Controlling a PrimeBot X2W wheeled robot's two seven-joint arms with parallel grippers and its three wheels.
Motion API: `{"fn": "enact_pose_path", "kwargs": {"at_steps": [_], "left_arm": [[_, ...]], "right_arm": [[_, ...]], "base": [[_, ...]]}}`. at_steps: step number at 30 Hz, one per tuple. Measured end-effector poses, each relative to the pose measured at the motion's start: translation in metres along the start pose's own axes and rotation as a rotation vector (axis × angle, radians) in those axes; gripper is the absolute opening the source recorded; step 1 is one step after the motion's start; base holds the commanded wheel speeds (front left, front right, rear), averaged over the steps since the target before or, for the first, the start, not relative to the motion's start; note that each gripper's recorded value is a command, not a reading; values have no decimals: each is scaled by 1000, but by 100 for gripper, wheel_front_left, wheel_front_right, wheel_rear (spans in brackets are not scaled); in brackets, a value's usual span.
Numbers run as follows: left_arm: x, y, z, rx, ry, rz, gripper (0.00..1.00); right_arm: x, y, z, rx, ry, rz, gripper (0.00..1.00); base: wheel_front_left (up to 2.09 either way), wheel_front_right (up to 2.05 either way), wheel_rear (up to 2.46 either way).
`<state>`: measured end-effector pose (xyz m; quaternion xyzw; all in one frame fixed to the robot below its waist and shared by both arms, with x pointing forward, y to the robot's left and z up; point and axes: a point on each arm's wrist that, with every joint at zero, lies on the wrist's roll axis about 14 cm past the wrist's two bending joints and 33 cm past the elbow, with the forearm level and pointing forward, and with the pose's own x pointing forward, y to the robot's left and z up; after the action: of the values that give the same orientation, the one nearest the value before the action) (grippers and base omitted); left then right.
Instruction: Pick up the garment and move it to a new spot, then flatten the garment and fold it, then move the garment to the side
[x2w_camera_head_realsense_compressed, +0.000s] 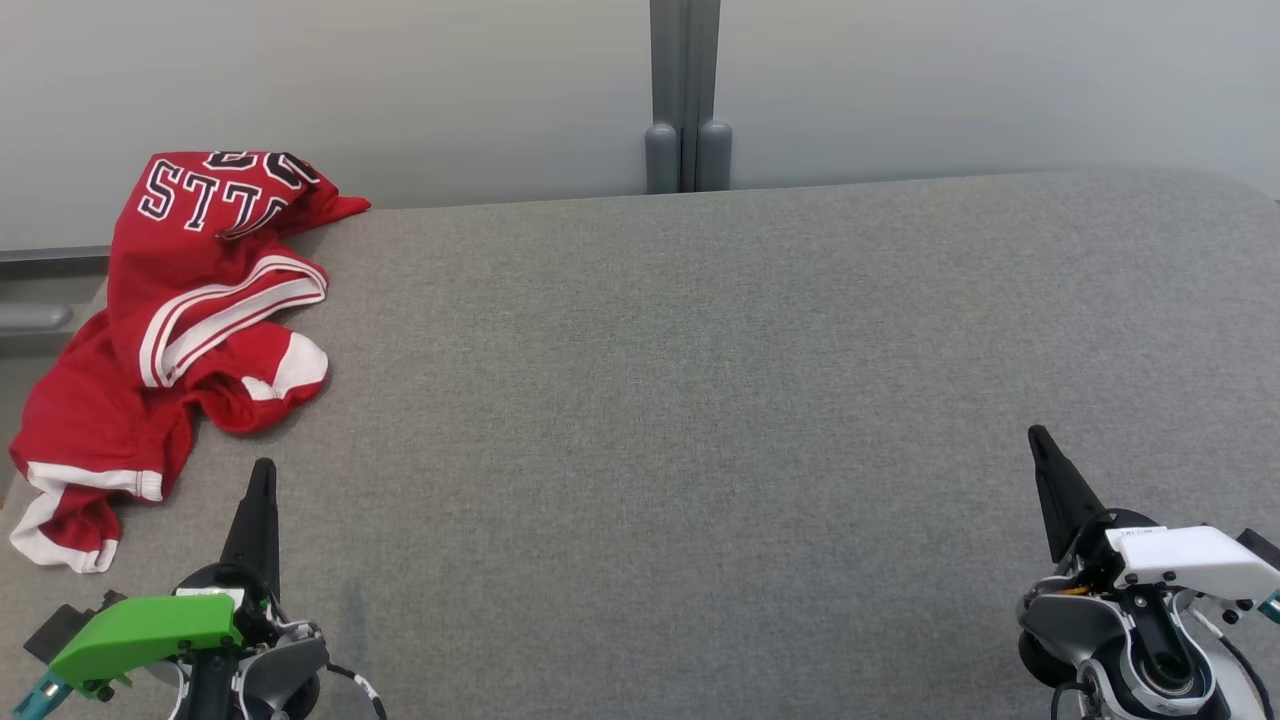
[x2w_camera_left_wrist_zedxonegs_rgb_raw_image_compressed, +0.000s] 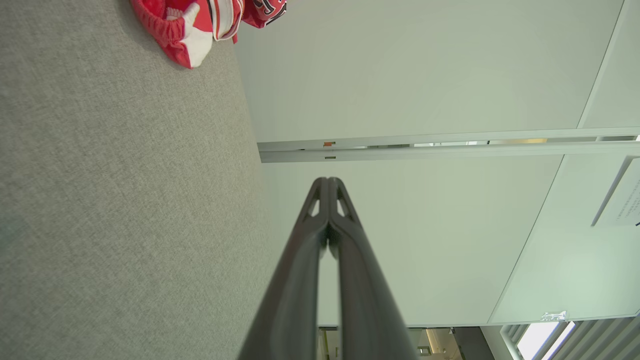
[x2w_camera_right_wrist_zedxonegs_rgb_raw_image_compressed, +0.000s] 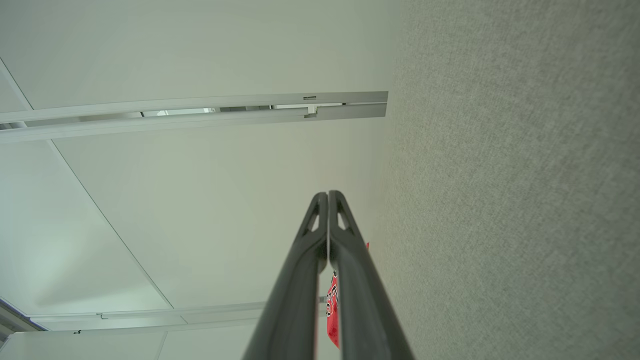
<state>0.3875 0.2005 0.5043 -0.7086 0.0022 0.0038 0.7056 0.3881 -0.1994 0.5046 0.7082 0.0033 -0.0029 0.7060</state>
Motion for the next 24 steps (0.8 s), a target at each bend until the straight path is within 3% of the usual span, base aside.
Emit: {"fn": "enact_pose_path", "kwargs": {"at_steps": [24], "left_arm": [[0,0,0,0,0,0,0]], "right_arm": [[0,0,0,0,0,0,0]], "base": [[0,0,0]]}}
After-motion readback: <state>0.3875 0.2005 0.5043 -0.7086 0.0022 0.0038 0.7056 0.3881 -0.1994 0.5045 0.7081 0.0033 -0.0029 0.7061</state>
